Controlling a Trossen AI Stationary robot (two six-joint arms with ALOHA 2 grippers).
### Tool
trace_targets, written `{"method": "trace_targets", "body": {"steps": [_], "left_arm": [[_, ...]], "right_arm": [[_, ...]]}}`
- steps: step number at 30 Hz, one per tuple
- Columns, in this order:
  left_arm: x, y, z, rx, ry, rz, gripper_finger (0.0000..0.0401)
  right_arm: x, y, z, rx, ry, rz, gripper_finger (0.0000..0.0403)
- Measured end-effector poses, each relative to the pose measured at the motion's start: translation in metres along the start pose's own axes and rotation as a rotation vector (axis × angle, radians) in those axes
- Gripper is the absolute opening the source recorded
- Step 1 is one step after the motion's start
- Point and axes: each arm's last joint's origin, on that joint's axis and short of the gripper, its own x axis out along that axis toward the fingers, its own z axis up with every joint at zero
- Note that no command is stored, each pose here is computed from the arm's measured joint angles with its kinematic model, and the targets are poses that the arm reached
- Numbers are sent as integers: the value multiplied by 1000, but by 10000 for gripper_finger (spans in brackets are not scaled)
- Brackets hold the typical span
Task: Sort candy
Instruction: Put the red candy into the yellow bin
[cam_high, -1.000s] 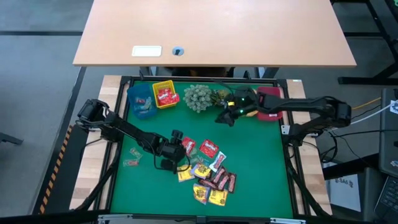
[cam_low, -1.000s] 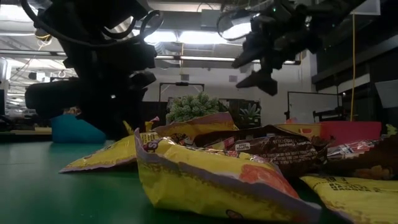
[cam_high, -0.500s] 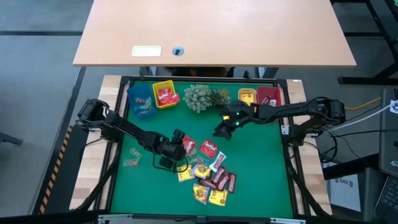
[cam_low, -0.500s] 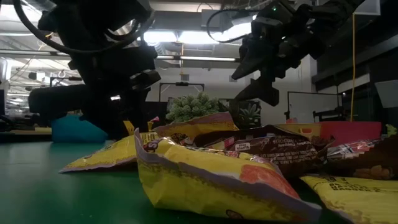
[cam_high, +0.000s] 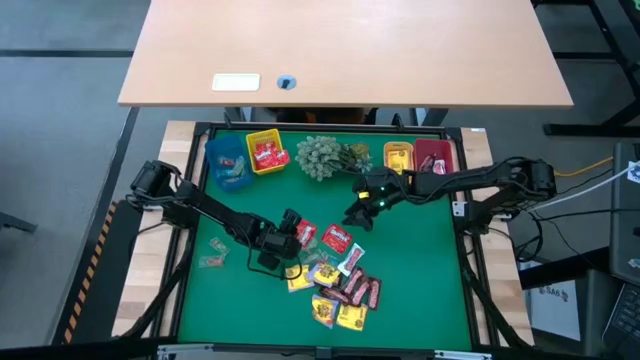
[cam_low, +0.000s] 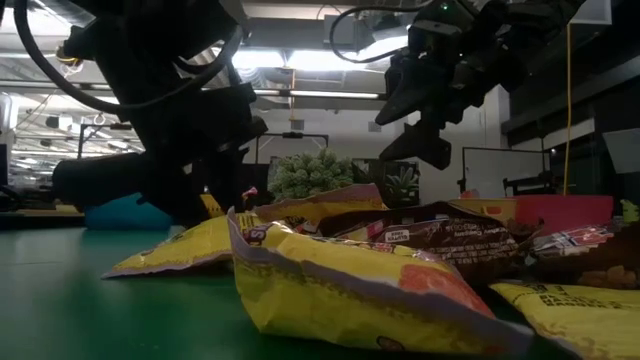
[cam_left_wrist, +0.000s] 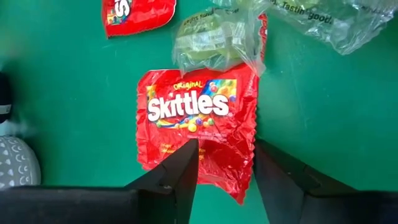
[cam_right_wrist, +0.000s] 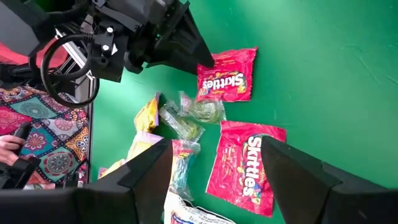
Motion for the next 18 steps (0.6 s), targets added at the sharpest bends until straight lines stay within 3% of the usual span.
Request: {"method": "trace_targets", "body": {"steps": [13, 18], "left_arm": [[1, -1, 1, -106, -24, -16, 16], [2, 0, 3, -167, -41, -7, 3]], "right_arm": [[0, 0, 0, 0, 0, 0, 245], [0, 0, 0, 0, -1, 0, 245]]}}
